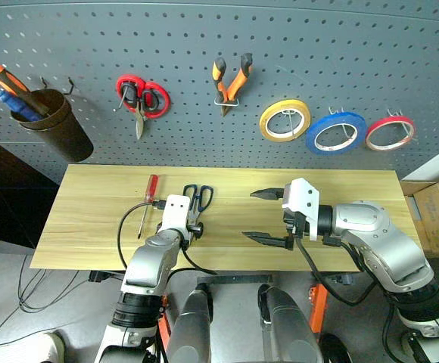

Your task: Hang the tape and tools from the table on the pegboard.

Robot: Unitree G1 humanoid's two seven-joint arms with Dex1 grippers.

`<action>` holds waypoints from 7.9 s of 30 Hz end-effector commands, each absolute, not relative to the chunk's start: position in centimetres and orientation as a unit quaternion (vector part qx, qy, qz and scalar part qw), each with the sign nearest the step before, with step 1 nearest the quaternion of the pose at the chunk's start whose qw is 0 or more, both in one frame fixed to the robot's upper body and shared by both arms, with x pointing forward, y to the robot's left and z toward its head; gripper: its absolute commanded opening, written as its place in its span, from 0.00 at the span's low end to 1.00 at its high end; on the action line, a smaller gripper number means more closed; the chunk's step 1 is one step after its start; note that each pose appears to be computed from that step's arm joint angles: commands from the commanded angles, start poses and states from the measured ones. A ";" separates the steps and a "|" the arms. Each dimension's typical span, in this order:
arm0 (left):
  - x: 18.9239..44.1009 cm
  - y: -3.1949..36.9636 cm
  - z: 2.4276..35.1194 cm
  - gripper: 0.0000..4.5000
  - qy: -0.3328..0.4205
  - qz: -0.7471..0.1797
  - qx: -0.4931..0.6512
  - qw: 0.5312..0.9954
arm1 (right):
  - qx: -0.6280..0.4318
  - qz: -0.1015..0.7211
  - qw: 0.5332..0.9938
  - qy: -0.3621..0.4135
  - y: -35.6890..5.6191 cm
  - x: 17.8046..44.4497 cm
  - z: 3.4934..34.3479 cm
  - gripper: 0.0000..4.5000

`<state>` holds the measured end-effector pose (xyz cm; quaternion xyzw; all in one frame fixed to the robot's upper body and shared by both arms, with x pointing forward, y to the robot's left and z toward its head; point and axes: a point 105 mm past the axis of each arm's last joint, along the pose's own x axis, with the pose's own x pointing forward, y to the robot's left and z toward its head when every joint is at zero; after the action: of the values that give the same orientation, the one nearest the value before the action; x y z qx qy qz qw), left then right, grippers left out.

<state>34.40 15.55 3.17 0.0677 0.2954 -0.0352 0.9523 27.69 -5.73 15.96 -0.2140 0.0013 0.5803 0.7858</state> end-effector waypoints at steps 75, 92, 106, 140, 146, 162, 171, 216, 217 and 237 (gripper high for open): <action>30.2 16.4 18.4 0.13 -0.154 -0.012 0.079 0.985 | 0.061 0.490 0.837 -0.235 -4.4 28.3 30.5 1.00; 32.2 17.4 19.3 0.13 -0.164 0.001 0.038 0.986 | 0.049 0.469 0.851 -0.232 -4.8 28.9 30.1 1.00; 35.0 16.6 18.7 0.13 -0.124 -0.030 -0.016 0.992 | 0.044 0.459 0.858 -0.229 -5.0 28.9 29.8 1.00; 35.5 16.7 15.6 0.99 -0.047 -0.065 -0.004 0.997 | 0.010 0.488 0.850 -0.198 -4.8 27.6 27.3 1.00; 33.9 17.2 13.4 0.99 -0.004 -0.061 0.001 0.998 | -0.029 0.514 0.842 -0.160 -4.4 27.2 24.8 1.00; 32.1 25.2 8.6 0.99 0.145 0.037 0.097 0.984 | -0.176 0.582 0.793 -0.041 -0.5 26.9 16.3 1.00; 34.8 25.5 8.8 0.99 0.178 0.005 0.110 0.978 | -0.193 0.591 0.782 -0.038 0.3 27.3 15.6 1.00; 40.2 25.7 6.0 0.19 0.236 0.012 0.122 0.964 | -0.177 0.554 0.813 -0.017 -1.8 28.2 16.5 1.00; 40.2 25.7 6.0 0.19 0.236 0.012 0.122 0.964 | -0.178 0.554 0.813 -0.018 -1.8 28.3 16.5 1.00; 36.1 21.6 10.7 0.19 0.102 -0.013 0.151 0.983 | -0.088 0.559 0.822 -0.064 -2.4 28.4 19.6 1.00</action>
<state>36.28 21.32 8.31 0.1547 0.1455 -0.0287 0.9768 28.96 -2.51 17.74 -0.1041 -0.0278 0.5483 0.8293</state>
